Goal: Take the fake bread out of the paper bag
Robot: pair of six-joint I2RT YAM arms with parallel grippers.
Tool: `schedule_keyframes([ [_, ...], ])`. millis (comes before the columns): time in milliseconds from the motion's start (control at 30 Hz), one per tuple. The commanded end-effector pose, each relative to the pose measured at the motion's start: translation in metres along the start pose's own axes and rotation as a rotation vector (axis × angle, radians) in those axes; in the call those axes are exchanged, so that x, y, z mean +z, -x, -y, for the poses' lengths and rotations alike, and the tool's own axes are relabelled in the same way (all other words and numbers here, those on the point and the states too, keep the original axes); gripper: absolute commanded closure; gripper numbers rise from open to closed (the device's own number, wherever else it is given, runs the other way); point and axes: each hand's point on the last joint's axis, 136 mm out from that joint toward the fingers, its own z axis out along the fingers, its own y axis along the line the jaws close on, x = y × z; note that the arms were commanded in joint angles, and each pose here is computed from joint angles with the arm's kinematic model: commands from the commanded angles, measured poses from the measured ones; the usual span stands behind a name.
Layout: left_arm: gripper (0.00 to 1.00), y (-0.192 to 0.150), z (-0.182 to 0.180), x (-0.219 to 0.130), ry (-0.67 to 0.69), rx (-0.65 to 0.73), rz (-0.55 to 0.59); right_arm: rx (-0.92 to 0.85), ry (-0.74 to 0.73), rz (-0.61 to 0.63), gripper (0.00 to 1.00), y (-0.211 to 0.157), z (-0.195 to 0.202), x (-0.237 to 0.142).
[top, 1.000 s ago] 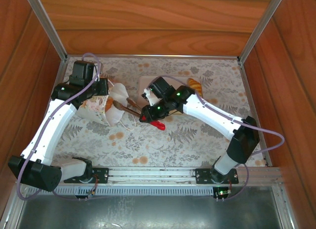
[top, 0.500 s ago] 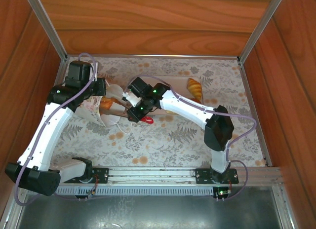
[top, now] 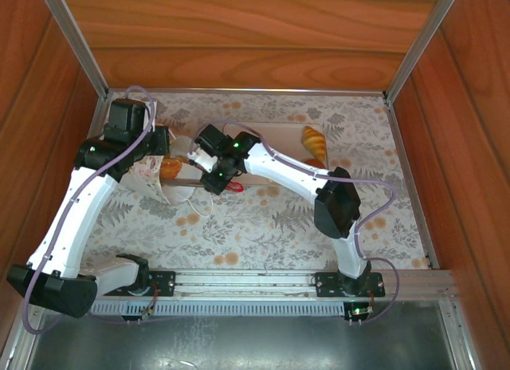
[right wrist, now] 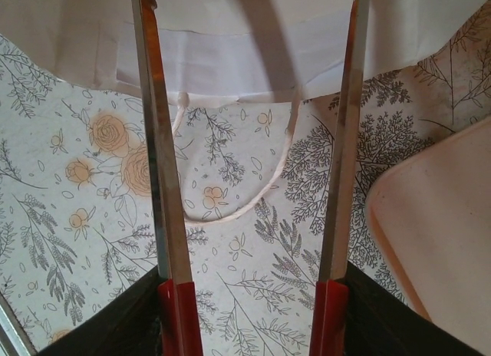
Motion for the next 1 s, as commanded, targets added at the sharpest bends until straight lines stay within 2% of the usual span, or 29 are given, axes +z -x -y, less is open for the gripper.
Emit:
schedule_keyframes([
  [0, 1.00, 0.009, -0.004, -0.013, 0.016, 0.015, 0.034, -0.031, -0.032, -0.013, 0.43, 0.005, -0.003, 0.005],
  [167, 1.00, 0.010, -0.003, -0.012, 0.014, 0.016, 0.029, -0.109, -0.069, -0.060, 0.40, 0.007, -0.004, 0.016],
  [267, 1.00, 0.011, -0.002, -0.012, 0.010, 0.011, 0.031, -0.133, -0.031, -0.069, 0.39, 0.007, -0.011, 0.021],
  [400, 1.00, 0.011, -0.004, -0.013, 0.018, 0.008, 0.033, -0.118, 0.012, -0.066, 0.50, 0.009, -0.018, 0.021],
  [633, 1.00, 0.009, -0.006, -0.013, 0.030, 0.007, 0.033, -0.075, 0.009, -0.022, 0.59, 0.009, -0.021, 0.000],
  [833, 1.00, 0.007, -0.009, -0.013, 0.041, 0.008, 0.031, -0.031, 0.035, 0.012, 0.64, 0.002, -0.028, -0.022],
  [967, 1.00, 0.005, -0.010, -0.012, 0.049, 0.009, 0.027, 0.020, 0.063, 0.015, 0.64, -0.008, -0.033, -0.032],
])
